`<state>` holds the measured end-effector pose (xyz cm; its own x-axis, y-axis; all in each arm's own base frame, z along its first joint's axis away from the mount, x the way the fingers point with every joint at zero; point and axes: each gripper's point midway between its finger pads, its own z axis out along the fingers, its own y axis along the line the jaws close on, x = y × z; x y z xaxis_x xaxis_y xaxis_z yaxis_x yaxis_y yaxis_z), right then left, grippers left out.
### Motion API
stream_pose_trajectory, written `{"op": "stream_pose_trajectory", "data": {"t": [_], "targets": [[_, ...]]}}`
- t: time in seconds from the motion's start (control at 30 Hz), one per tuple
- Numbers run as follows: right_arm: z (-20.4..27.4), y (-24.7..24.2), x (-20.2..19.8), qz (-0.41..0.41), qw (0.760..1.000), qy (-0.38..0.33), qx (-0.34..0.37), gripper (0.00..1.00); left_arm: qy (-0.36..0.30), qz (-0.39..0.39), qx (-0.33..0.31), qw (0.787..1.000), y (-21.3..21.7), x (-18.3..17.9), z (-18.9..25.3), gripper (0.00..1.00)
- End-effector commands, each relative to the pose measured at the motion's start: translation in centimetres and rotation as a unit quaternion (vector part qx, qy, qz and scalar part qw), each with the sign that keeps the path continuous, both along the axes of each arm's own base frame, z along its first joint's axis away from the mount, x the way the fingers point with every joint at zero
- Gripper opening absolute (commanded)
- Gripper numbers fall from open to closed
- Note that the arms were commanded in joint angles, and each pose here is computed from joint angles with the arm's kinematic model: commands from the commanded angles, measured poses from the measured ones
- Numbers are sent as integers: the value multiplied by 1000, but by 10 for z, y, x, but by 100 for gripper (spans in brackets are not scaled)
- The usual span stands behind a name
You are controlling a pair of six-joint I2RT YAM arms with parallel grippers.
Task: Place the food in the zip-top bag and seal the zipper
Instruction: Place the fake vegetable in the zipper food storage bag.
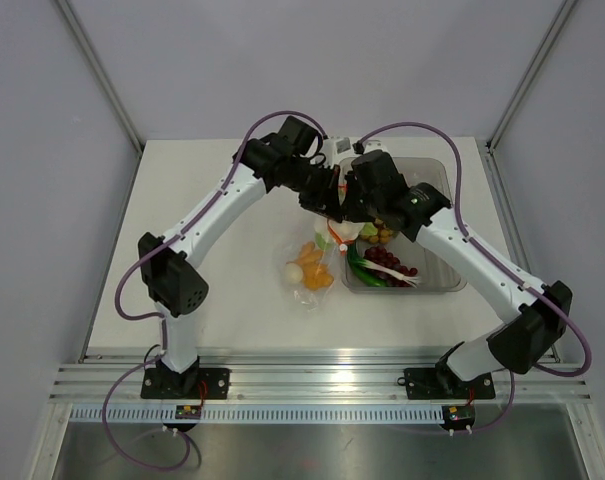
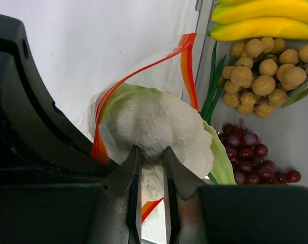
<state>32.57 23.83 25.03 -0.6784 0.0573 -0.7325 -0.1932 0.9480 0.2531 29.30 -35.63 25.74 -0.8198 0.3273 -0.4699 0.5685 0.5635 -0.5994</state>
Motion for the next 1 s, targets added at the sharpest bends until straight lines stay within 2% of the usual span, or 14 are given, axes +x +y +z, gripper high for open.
{"op": "stream_pose_trajectory", "data": {"t": [0.0, 0.07, 0.33, 0.4, 0.43, 0.5, 0.57, 0.7, 0.77, 0.8, 0.87, 0.9, 0.93, 0.97], "targets": [[0, 5, -2, 8, 1000, 17, -23, 2, -50, -35, -48, 997, -17, 11, 23, 0], [-12, -1, -2, 0, 999, 22, -40, 1, -51, -44, -57, 996, -20, 10, 26, 0], [-21, 3, -11, 6, 1000, 3, 11, 1, -46, -68, -73, 994, -24, 4, 23, 0], [-3, 9, -10, 13, 998, -35, 54, 1, -46, -69, -70, 994, -24, 5, 20, 0], [-10, 11, -15, 23, 997, -33, 63, 1, -47, -71, -67, 994, -23, 4, 16, 0], [22, 16, -15, 31, 988, -90, 120, 1, -43, -71, -61, 995, -21, 3, 12, 0], [29, 16, -13, 25, 981, -122, 149, 1, -36, -78, -65, 994, -21, 0, 9, 0], [26, 22, 1, 12, 978, -135, 156, 2, -34, -87, -83, 992, -23, -7, 15, 0], [4, 30, 8, 20, 986, -105, 132, 15, -37, -89, -90, 991, -22, -9, 20, 0], [10, 37, 9, 32, 986, -99, 133, 28, -38, -89, -90, 991, -22, -10, 20, 0], [-3, 38, 8, 34, 990, -72, 115, 33, -44, -88, -89, 991, -20, -11, 23, 0], [-3, 37, 7, 32, 990, -73, 114, 49, -45, -87, -86, 992, -19, -10, 22, 0], [-2, 36, 6, 31, 990, -75, 116, 58, -46, -86, -84, 992, -18, -10, 22, 0], [7, 32, 4, 29, 988, -88, 123, 62, -47, -85, -84, 992, -17, -9, 22, 0]]}}
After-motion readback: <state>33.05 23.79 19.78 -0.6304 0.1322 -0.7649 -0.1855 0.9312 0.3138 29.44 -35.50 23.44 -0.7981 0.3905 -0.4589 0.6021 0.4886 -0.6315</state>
